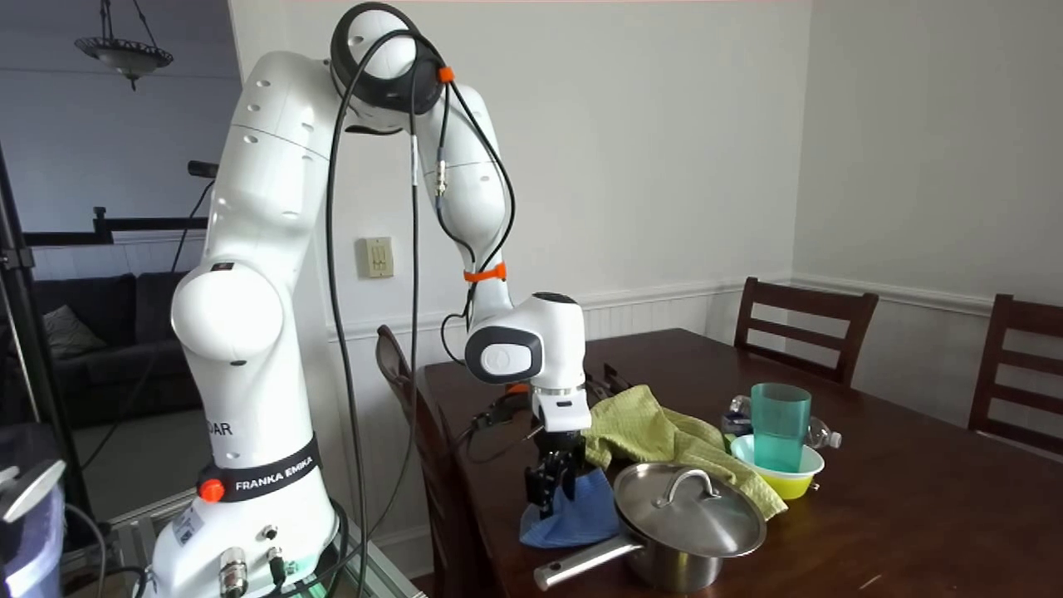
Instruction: Put the blue towel on top of the silver lid then use the towel to put the lid on the table.
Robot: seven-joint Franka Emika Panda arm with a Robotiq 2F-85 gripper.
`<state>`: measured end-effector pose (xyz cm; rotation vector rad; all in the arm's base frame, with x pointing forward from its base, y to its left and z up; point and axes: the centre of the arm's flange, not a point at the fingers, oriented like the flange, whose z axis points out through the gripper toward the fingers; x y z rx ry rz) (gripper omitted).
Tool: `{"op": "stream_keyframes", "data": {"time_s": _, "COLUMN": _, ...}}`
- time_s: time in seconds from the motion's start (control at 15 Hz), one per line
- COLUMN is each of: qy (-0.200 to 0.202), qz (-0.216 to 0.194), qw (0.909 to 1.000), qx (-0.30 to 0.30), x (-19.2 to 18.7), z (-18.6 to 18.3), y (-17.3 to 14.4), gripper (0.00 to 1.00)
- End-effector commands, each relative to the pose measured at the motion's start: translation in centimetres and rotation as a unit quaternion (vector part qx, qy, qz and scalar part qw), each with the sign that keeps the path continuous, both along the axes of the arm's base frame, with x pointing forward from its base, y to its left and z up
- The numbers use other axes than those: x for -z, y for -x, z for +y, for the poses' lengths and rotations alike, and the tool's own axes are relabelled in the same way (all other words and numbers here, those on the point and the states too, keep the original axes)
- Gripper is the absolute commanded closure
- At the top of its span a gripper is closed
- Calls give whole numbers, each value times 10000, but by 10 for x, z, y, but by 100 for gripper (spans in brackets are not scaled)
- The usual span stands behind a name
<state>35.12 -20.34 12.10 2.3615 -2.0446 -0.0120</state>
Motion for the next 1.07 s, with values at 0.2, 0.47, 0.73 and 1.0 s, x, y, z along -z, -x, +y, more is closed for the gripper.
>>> {"op": "stream_keyframes", "data": {"time_s": 0.2, "qy": -321, "qz": -53, "qw": 9994, "qx": 91, "x": 9, "z": -4, "y": -6, "gripper": 83}}
{"op": "stream_keyframes", "data": {"time_s": 0.47, "qy": -641, "qz": -9, "qw": 9979, "qx": 60, "x": -13, "z": 4, "y": -14, "gripper": 100}}
{"op": "stream_keyframes", "data": {"time_s": 0.73, "qy": -727, "qz": 84, "qw": 9972, "qx": 141, "x": -47, "z": -1, "y": -21, "gripper": 97}}
{"op": "stream_keyframes", "data": {"time_s": 1.0, "qy": -391, "qz": -9, "qw": 9991, "qx": -155, "x": -80, "z": -7, "y": -28, "gripper": 97}}
